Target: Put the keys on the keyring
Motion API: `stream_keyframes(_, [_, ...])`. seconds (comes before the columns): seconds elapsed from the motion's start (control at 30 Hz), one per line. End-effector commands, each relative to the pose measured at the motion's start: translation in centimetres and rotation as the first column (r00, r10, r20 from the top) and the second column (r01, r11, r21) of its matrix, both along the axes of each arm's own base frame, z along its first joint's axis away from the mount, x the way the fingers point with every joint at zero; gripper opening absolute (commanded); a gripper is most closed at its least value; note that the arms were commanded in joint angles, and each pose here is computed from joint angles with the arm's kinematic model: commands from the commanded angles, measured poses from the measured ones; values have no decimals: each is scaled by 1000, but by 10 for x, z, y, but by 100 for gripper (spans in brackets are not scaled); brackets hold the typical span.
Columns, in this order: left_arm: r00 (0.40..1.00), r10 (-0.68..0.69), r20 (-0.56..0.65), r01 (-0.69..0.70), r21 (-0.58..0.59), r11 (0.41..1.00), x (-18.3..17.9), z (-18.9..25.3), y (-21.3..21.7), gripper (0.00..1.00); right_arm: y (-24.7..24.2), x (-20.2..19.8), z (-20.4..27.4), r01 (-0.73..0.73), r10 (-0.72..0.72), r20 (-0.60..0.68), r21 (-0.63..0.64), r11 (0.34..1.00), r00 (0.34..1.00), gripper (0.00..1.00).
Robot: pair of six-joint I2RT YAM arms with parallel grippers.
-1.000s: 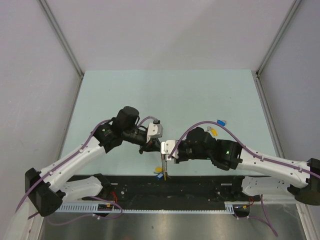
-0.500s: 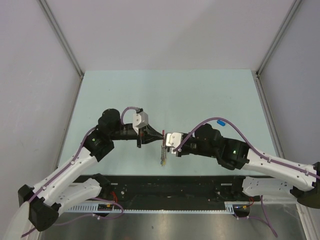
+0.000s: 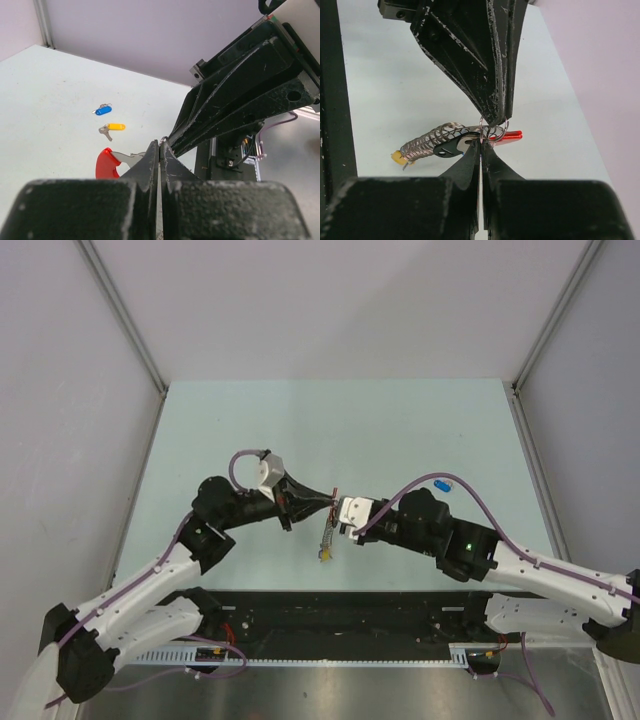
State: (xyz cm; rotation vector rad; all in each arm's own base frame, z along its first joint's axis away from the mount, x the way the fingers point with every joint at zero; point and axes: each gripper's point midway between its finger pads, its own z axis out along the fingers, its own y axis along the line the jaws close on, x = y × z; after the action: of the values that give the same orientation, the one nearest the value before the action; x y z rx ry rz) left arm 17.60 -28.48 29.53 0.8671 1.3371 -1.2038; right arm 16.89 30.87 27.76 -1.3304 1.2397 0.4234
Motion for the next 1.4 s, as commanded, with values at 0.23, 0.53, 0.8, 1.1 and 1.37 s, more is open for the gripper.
stream_keyframes(0.23, [965, 254, 61, -248, -96, 964, 24, 37, 31, 60, 0, 10, 9, -7, 10, -38, 68, 998, 999, 0])
stream_keyframes(0.53, [851, 521, 71, -522, -7, 853, 47, 37, 85, 91, -5, 50, 0, 86, -79, -133, 48, 995, 988, 0])
stream_keyframes(0.8, [607, 794, -23, -787, 123, 605, 73, -6, 152, 100, -10, 157, 17, 302, -286, -149, 103, 948, 947, 0])
stream_keyframes(1.1, [446, 894, -53, -869, 212, 446, 80, -29, 192, 100, -30, 252, 7, 520, -487, -210, 151, 840, 848, 0])
stream_keyframes(1.37, [356, 932, -66, -906, 220, 362, 77, -23, 214, 100, -64, 228, -103, 617, -596, -418, -102, 780, 685, 0])
